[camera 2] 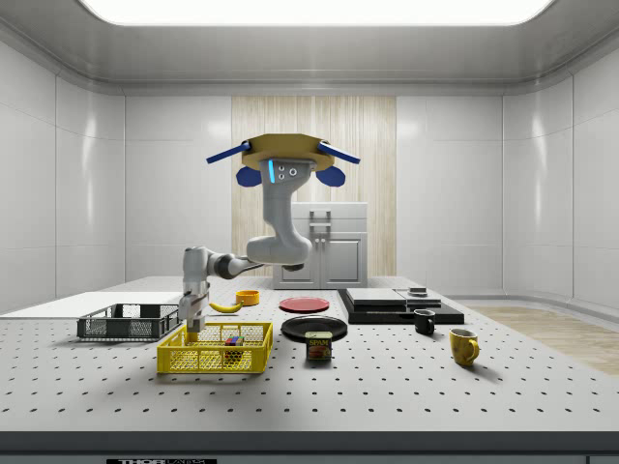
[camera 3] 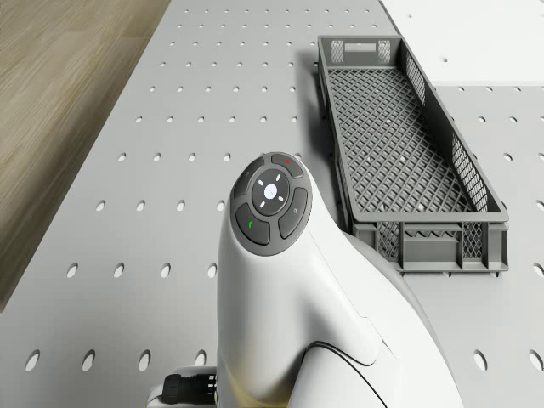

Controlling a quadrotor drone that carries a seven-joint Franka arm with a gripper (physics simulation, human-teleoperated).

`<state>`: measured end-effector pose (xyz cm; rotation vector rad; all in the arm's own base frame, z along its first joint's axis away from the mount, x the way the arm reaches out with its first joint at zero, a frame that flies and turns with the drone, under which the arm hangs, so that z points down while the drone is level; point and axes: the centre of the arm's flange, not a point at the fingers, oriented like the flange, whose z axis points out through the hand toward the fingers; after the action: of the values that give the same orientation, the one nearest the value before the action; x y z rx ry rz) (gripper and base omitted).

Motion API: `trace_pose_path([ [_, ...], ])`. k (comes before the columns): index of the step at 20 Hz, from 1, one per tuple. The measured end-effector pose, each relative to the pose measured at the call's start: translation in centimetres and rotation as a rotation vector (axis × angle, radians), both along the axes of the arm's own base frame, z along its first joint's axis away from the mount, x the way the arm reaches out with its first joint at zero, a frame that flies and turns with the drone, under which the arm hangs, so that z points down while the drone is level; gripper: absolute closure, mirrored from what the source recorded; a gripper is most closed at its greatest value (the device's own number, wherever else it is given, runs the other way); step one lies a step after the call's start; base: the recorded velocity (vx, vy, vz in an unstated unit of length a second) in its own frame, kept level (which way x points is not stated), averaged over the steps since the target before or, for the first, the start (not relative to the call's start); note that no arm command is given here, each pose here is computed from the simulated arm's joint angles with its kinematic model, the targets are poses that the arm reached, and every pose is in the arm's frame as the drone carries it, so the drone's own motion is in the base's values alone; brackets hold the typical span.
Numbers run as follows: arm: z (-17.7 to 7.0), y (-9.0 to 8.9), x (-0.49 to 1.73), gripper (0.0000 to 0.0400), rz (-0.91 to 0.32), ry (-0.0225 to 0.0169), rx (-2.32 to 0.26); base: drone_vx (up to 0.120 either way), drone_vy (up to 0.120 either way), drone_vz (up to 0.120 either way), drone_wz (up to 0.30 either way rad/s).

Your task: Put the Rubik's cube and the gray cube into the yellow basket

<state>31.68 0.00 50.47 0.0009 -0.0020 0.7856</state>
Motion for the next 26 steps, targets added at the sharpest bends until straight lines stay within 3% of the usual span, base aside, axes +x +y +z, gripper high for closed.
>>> trace_pose_path([
  [18,5.5,0.0,0.0,0.015,0.0,-0.0001,0.0,0.0,0.004,0.0,0.0],
  [22,6.3,0.0,0.0,0.0065,0.0,-0.0002,0.0,0.0,0.0,0.0,0.0],
  [26,5.6,0.0,0.0,0.0024,0.0,-0.0002,0.0,0.0,0.0,0.0,0.0],
])
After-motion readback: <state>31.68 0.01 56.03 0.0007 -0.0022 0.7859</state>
